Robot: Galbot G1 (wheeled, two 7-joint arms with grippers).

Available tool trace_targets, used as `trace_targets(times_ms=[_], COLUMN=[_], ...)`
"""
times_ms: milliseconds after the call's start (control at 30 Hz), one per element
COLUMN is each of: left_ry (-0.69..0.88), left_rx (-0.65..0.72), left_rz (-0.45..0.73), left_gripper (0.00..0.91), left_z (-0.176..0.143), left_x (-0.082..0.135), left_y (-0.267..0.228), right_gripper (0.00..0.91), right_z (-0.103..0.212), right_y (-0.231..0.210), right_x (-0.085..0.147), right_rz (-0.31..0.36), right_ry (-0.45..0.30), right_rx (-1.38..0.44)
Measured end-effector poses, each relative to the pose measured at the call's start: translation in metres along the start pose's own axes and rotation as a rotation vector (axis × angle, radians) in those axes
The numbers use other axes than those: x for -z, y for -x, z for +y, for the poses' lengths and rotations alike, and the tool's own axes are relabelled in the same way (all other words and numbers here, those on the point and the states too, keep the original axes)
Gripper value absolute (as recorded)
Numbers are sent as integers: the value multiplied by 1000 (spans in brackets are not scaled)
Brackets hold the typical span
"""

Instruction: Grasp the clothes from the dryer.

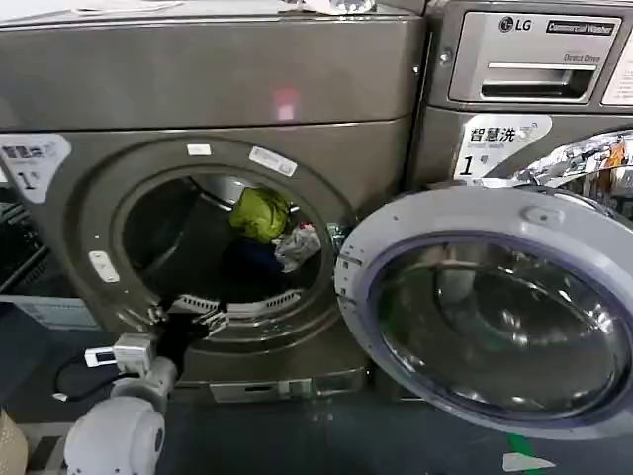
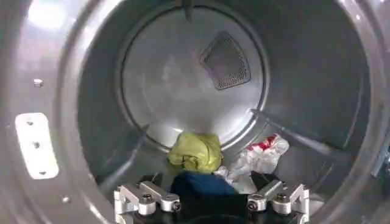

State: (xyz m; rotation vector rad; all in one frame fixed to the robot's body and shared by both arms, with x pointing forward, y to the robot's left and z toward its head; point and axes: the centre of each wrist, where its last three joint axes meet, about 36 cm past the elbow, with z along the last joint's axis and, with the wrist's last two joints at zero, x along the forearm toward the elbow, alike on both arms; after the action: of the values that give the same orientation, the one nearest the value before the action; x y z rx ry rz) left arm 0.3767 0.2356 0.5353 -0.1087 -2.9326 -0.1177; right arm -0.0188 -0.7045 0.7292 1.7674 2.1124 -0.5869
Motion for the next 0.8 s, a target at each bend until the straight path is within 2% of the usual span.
trace_targets(times_ms=[800], left_ry=[11], left_rx=[5], left_rz=[9], left_gripper=[907], left_z=[-1], left_x=[-2], left_y=[-3], right_gripper=[907], right_z=[-1], right_y=[-2], right_x=[-2], right_rz=[10], right_ry=[0], right_rx=[0])
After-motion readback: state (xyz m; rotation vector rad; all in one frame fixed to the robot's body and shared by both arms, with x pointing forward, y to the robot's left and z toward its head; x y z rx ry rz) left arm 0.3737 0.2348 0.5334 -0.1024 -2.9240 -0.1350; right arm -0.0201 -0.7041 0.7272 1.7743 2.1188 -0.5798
